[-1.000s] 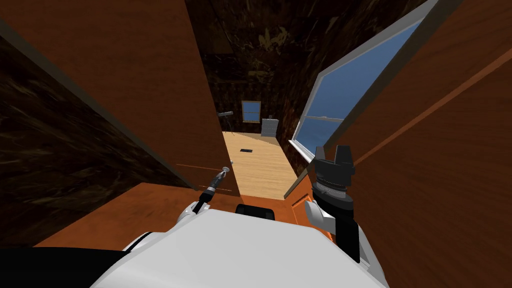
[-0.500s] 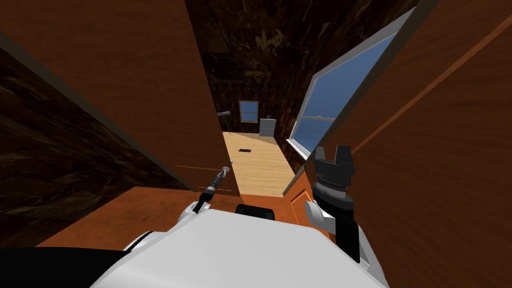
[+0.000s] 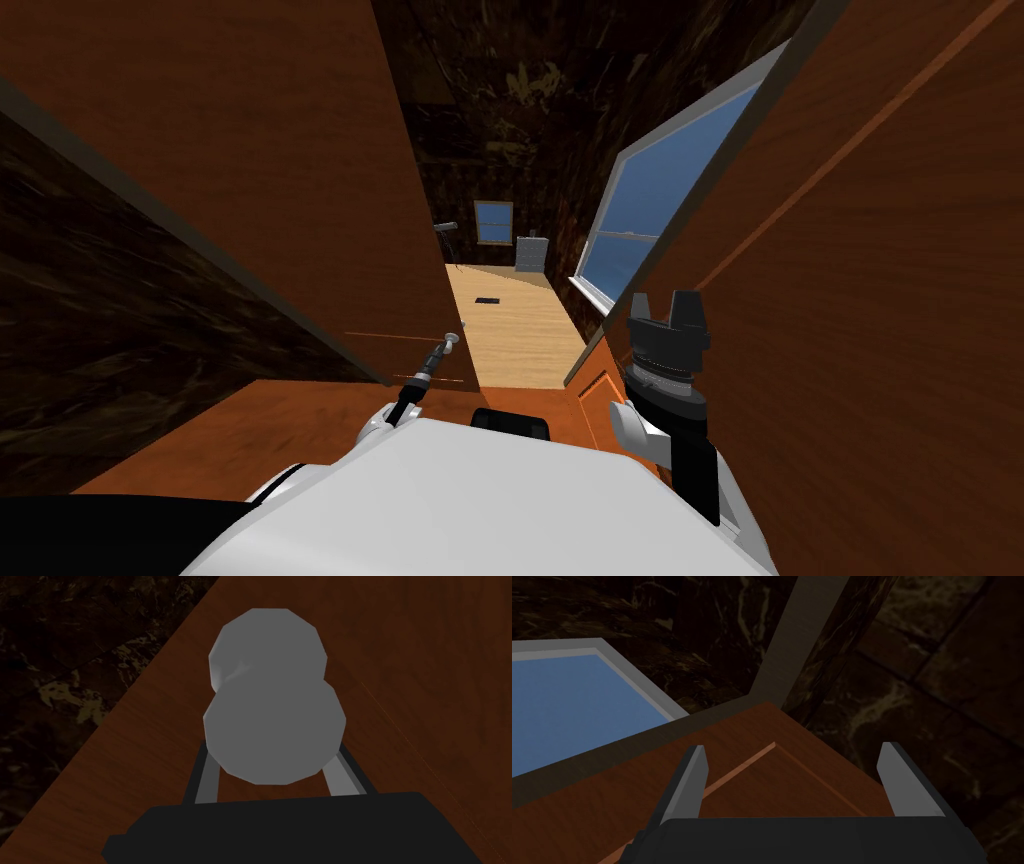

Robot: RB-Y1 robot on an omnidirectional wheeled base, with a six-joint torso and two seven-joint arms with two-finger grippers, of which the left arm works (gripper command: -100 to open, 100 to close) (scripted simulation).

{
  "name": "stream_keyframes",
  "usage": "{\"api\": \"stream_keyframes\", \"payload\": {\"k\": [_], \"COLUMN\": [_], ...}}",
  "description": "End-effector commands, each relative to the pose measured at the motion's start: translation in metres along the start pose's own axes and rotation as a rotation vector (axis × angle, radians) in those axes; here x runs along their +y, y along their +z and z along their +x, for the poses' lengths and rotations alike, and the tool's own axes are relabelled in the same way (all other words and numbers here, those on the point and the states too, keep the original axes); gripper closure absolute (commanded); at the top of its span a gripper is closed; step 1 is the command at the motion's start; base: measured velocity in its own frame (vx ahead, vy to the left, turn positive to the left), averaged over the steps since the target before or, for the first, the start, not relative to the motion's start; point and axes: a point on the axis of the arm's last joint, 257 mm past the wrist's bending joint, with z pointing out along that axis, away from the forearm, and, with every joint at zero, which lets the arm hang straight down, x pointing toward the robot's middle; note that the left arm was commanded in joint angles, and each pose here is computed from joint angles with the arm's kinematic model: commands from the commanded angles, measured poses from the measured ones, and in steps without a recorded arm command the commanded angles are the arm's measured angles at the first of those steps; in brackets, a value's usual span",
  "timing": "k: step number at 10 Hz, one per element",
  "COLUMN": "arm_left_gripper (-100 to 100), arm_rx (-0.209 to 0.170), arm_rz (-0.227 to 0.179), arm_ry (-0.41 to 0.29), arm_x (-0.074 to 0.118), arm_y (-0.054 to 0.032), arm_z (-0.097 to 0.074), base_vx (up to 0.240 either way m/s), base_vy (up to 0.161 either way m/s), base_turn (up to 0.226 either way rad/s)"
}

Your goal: Pull the door open

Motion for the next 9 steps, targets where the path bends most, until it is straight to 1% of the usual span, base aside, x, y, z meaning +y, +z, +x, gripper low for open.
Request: {"api": "stream_keyframes", "payload": {"k": [1, 2, 3, 4, 5, 6, 7, 9], "arm_left_gripper": [100, 100, 100, 100, 100, 100, 100, 100], "arm_rx": [-0.002, -0.002, -0.010, -0.019, -0.019, -0.028, -0.028, -0.046], "arm_rz": [-0.006, -0.006, -0.010, -0.014, -0.014, -0.018, -0.018, -0.025], "arm_ry": [-0.066, -0.071, -0.121, -0.155, -0.171, -0.217, -0.222, -0.307], "arm_x": [0.0000, 0.0000, 0.0006, 0.0013, 0.0013, 0.0020, 0.0020, 0.0035], "arm_y": [-0.0002, -0.0002, 0.0004, 0.0010, 0.0010, 0.0016, 0.0016, 0.0028], "arm_z": [0.0046, 0.0046, 0.0033, 0.0020, 0.0020, 0.0008, 0.0008, -0.0017], "base_vx": [-0.049, -0.038, -0.044, -0.062, -0.048, -0.049, -0.040, -0.067], "base_vy": [0.028, 0.025, 0.023, 0.023, 0.030, 0.035, 0.022, 0.031], "base_turn": [-0.072, -0.053, -0.072, -0.129, -0.053, -0.071, -0.046, -0.112]}}
